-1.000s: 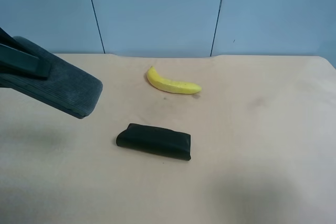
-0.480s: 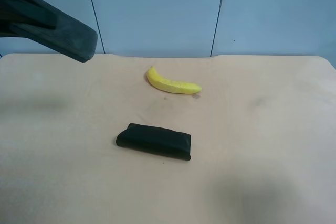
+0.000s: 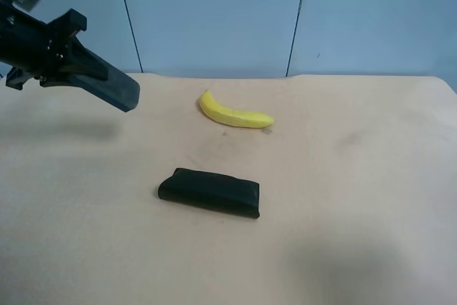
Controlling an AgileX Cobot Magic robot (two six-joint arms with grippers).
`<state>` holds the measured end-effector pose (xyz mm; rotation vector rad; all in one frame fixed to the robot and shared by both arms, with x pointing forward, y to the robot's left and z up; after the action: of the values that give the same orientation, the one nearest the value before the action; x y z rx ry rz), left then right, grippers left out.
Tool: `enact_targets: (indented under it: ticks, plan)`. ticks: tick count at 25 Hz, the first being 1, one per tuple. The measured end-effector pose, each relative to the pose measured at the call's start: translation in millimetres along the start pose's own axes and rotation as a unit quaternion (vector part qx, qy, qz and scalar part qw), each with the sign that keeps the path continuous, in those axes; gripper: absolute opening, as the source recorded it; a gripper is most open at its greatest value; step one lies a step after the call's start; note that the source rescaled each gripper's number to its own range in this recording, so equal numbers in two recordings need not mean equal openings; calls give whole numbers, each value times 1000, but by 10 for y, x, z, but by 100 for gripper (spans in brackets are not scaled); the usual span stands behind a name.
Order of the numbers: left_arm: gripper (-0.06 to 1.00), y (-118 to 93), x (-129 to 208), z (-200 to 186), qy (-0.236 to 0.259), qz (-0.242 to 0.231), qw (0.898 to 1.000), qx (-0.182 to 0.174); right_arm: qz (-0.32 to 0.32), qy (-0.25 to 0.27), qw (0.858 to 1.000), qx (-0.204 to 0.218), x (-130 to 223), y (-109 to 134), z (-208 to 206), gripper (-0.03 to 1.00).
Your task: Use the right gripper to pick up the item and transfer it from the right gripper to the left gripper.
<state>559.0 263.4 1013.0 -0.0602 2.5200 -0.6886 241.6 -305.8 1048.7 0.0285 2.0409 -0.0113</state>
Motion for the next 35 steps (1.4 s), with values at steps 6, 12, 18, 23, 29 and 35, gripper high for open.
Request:
enact_targets:
  ticks: [6, 12, 18, 23, 29, 35]
  plan:
    - [1, 459, 41, 289, 39, -25, 998, -48, 0, 0, 1000, 0, 0, 0, 0, 100]
    - [1, 995, 54, 232, 42, -61, 994, -78, 0, 0, 1000, 0, 0, 0, 0, 100]
    - [1, 1218, 120, 162, 64, -61, 993, -83, 0, 0, 1000, 0, 0, 0, 0, 100]
    - [52, 1240, 149, 153, 80, -39, 992, -94, 0, 0, 1000, 0, 0, 0, 0, 100]
    - [98, 1252, 134, 147, 78, -33, 991, -100, 0, 0, 1000, 0, 0, 0, 0, 100]
    - [99, 1162, -223, -112, 28, 21, 992, -119, 0, 0, 1000, 0, 0, 0, 0, 100]
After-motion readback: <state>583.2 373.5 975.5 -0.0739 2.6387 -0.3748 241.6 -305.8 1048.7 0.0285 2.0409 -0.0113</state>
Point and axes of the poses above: a point on each arm's last joint axis where the gripper is mounted, z pointing out along that axis toward the gripper, y along the wrist's bending axis when the last joint is at zero, x = y × z, the point moved 1 cm from there along z, pointing out along that axis toward the gripper, and after that the axes turned 3 degrees about z, right-handed, at the moved point
